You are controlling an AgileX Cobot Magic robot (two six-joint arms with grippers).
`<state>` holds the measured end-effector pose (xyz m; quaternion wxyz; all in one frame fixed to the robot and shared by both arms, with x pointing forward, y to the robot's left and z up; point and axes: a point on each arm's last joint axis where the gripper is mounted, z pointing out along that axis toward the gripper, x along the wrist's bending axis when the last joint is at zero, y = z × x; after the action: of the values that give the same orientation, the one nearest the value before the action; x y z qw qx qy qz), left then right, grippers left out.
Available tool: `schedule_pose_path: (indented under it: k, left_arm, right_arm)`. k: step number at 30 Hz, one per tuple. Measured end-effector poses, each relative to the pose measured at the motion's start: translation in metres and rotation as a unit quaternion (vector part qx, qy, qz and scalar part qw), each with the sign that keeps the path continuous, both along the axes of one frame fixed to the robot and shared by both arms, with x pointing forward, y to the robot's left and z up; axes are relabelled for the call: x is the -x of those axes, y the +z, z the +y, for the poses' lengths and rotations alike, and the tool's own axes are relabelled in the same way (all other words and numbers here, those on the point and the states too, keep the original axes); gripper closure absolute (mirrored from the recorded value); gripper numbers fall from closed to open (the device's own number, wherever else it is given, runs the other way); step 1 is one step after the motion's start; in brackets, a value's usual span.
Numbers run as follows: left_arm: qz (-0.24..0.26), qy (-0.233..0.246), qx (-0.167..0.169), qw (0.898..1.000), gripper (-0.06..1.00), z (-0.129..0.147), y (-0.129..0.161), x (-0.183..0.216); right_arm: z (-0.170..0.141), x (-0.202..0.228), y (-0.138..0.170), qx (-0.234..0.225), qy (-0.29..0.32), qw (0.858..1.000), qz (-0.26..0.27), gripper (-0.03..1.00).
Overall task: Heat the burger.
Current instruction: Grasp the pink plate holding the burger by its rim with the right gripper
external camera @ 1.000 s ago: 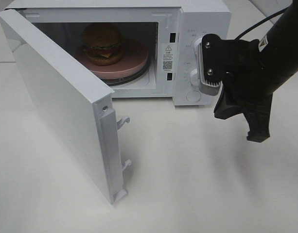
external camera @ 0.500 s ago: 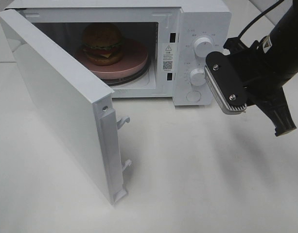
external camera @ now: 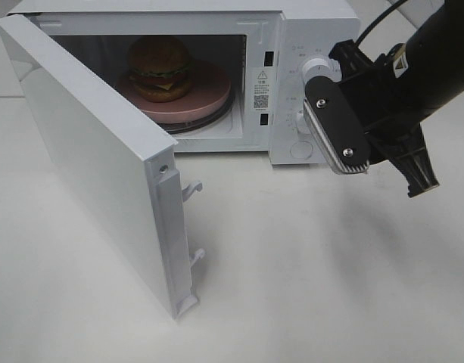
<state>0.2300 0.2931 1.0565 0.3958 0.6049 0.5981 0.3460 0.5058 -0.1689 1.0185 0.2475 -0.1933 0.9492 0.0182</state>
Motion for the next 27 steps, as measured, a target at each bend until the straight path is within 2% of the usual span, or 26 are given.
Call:
schedule_pose_path:
  k: [1,2,3,4,5,6,7,9,14,27]
  left_arm:
    - [0.000,0.000,0.000,1.000,-0.03,0.000,0.000,0.000]
    - [0.000,0.000,0.000,1.000,-0.03,0.000,0.000,0.000]
    - [0.000,0.000,0.000,1.000,-0.03,0.000,0.000,0.000]
    - [0.000,0.000,0.000,1.000,-0.03,0.000,0.000,0.000]
    - [0.000,0.000,0.000,1.000,-0.03,0.000,0.000,0.000]
    - [0.000,0.000,0.000,1.000,-0.03,0.000,0.000,0.000]
    - [0.000,0.000,0.000,1.000,-0.03,0.000,0.000,0.000]
    - [0.000,0.000,0.000,1.000,-0.03,0.000,0.000,0.000]
    - [0.000,0.000,0.000,1.000,-0.03,0.000,0.000,0.000]
    - [0.000,0.000,0.000,1.000,-0.03,0.000,0.000,0.000]
  right_arm:
    - [0.005,0.000,0.002,-0.014,0.000,1.000,-0.013,0.43]
    - [0.005,0.000,0.002,-0.014,0.000,1.000,-0.013,0.43]
    - [0.007,-0.001,0.002,-0.021,-0.005,1.000,-0.017,0.36]
    - [0.009,-0.002,0.002,-0.037,-0.022,0.999,-0.021,0.24]
    - [0.009,-0.002,0.002,-0.037,-0.022,0.999,-0.021,0.24]
    - [0.011,-0.005,0.002,-0.049,-0.038,0.998,-0.022,0.14]
    - [0.011,-0.005,0.002,-0.049,-0.038,0.998,-0.022,0.14]
    - [0.020,-0.011,0.000,-0.060,-0.047,0.997,-0.022,0.05]
    - [0.042,-0.023,-0.001,-0.070,-0.029,0.997,-0.032,0.02]
    - [0.075,-0.049,-0.010,-0.088,-0.004,0.995,-0.052,0.03]
